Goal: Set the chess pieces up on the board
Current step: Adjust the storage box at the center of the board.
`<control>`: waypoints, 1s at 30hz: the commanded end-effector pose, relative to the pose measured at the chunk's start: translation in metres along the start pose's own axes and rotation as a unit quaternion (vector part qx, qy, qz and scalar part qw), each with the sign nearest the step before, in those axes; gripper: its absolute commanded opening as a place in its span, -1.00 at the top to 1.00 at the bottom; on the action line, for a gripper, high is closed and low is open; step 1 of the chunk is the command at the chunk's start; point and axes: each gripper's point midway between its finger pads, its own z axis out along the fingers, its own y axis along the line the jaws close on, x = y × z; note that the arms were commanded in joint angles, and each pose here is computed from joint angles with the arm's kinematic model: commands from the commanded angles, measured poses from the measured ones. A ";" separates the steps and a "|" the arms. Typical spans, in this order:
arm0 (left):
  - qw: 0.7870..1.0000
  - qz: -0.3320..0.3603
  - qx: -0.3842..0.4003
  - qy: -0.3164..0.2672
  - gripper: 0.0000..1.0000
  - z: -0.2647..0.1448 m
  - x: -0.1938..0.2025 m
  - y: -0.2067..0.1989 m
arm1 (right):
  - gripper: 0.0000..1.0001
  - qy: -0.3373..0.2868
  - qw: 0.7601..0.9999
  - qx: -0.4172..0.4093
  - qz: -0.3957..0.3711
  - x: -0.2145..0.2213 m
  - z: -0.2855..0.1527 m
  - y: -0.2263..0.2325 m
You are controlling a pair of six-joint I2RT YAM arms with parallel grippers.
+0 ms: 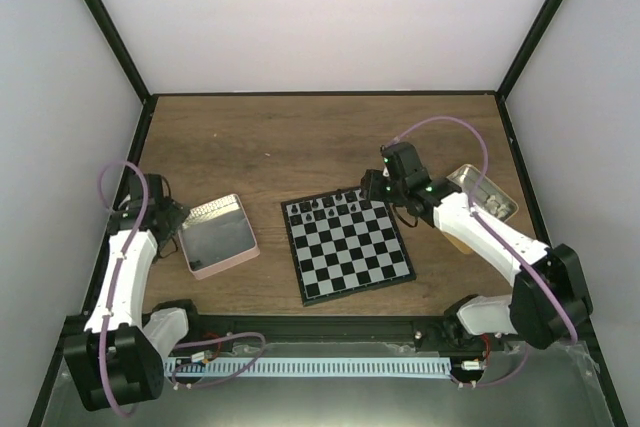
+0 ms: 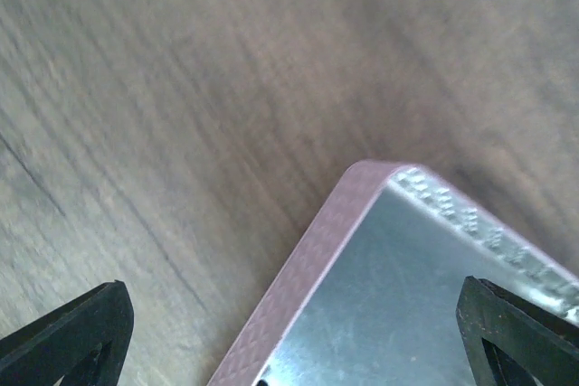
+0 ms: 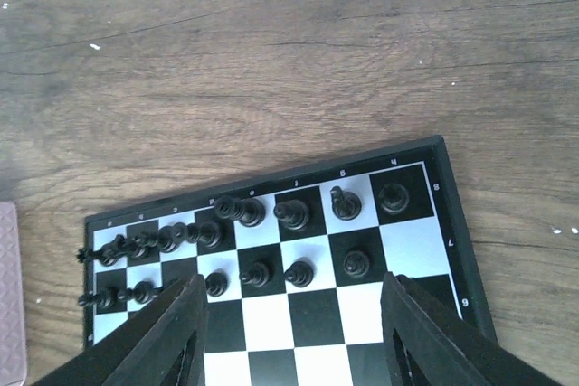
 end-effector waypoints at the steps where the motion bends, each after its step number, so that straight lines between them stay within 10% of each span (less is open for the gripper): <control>1: 0.996 -0.039 0.026 0.074 -1.00 0.019 0.033 0.004 | -0.09 -0.014 0.999 -0.031 0.011 0.001 -0.013 0.008; 11: 0.955 -0.054 0.144 0.252 -0.78 0.022 0.105 -0.028 | -0.10 -0.024 0.999 -0.040 -0.008 0.002 -0.020 0.009; 23: 0.912 -0.183 0.208 0.303 0.29 0.023 0.120 -0.053 | -0.10 -0.026 0.999 -0.035 -0.010 0.006 -0.019 0.004; 27: 0.916 -0.199 0.178 0.298 0.35 0.031 0.123 -0.043 | -0.09 -0.030 0.999 -0.033 -0.009 0.004 -0.021 0.004; 30: 0.930 -0.194 0.155 0.269 -0.19 0.035 0.112 -0.038 | -0.09 -0.033 0.999 -0.030 -0.009 0.002 -0.022 0.003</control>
